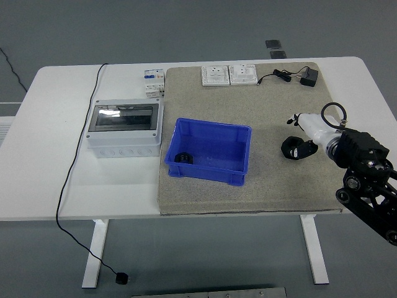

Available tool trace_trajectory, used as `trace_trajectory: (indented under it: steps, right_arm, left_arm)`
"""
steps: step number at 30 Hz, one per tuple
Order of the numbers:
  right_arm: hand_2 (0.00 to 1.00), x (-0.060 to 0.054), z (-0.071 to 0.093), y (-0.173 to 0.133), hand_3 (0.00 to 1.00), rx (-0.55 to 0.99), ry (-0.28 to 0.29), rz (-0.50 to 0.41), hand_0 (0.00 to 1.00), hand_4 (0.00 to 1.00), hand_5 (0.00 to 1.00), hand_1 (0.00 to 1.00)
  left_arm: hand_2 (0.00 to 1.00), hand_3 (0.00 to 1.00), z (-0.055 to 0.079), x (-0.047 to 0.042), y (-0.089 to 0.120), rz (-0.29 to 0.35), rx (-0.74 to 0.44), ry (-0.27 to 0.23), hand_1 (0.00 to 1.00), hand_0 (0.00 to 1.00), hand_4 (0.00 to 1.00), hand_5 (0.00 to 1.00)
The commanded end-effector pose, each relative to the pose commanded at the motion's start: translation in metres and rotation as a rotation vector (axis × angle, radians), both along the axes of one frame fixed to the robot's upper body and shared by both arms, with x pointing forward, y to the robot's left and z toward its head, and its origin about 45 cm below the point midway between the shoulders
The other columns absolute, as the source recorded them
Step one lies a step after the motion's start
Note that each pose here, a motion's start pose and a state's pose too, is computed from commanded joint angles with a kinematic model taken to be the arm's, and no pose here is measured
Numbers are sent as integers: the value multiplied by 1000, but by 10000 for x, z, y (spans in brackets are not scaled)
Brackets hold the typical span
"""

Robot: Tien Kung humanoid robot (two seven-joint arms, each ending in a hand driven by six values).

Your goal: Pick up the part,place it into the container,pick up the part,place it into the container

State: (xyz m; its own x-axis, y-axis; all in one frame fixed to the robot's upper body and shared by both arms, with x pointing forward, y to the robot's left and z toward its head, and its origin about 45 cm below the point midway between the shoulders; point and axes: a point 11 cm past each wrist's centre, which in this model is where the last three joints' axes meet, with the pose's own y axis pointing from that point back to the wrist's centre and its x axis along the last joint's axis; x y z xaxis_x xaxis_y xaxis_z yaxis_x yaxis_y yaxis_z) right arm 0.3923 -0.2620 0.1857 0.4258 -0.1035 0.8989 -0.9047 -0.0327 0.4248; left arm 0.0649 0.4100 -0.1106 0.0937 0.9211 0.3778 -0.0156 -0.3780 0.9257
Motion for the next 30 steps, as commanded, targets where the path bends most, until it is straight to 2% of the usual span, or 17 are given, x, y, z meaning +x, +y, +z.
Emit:
trace_trajectory:
  steps: [1,7,13,14,19,20,25,26,30]
  right_arm:
    - [828,4,-9,-12,851,1,7,-5,479,993,430,763]
    - [825,25,-56,-16,848,8,33,-16,476,998,440,758]
    - [825,48,-196,-18,848,-21,72,-28,476,998,440,758]
    - [713,45,-217,-16,748,-25,78,-28,412,752,188,673]
    - [713,27,-281,33,748,-42,78,0,412,752,188,673]
    - [579,27,-283,41,632,-45,73,6,349,432,2,569]
    - [579,34,-286,51,632,-74,54,27,349,432,2,569]
    - [589,36,-285,45,651,-79,51,28,346,286,2,549]
    - [589,48,-287,9,651,-99,39,25,346,286,2,549]
  left_arm:
    - [527,525,0,0,0,0,0,0,566,706,520,468]
    - [525,525,2,5,5,-1,1,-1,566,706,519,466]
    - [525,525,5,14,9,-4,2,-2,566,706,519,466]
    - [525,524,5,14,9,-4,2,-2,566,706,516,467]
    - [525,524,5,18,9,-4,2,-3,566,706,516,467]
    - [524,523,5,18,8,-5,2,-4,566,706,514,468]
    - [524,523,7,23,10,-7,2,-3,566,706,514,468]
    - [524,524,7,23,11,-7,2,-3,565,705,513,469]
    - [524,524,7,23,12,-8,2,-3,565,705,513,469]
